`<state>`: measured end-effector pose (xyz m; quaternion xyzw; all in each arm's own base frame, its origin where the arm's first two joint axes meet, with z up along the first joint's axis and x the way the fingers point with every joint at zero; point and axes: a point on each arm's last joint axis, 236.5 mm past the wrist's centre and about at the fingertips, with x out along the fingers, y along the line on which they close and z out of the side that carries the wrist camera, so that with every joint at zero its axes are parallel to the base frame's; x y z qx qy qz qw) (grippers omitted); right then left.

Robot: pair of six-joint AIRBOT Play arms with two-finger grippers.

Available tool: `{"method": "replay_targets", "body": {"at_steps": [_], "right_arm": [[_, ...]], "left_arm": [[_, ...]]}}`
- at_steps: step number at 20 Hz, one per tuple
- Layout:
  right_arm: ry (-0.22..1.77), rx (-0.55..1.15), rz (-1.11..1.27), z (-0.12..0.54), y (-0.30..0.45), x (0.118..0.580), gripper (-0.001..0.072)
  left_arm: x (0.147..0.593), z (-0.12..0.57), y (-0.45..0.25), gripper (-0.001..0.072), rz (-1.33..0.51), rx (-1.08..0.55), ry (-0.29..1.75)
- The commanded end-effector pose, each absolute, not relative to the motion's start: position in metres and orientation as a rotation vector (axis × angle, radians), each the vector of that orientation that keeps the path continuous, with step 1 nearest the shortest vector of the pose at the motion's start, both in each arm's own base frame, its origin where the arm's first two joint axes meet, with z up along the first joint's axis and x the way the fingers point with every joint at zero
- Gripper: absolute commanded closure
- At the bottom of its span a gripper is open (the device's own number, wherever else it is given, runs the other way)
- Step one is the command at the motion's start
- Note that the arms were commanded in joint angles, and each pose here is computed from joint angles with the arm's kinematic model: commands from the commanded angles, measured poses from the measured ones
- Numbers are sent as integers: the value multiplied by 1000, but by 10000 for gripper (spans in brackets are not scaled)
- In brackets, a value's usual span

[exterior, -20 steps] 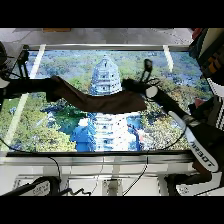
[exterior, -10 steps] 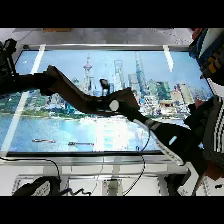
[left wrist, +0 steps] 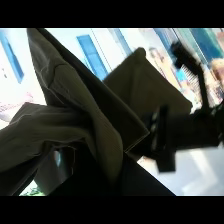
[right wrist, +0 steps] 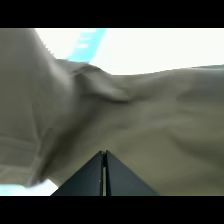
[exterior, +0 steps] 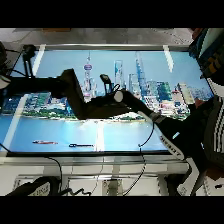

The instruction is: Fold the clothes and pants, and hang the long-sleeved shirts on hangers.

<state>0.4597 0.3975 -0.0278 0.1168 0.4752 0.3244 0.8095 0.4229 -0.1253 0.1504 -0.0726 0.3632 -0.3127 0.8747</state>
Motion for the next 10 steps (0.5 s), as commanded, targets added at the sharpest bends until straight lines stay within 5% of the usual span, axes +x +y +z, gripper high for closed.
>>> {"method": "replay_targets", "body": {"at_steps": [1,10], "right_arm": [[1056,228,576,-5,298,493,703],[909,348,354,100,125,526,702]], "left_arm": [[435,104,-175,685,-726,-139,830],[474,30,-377,686,-772,-47,628]]}}
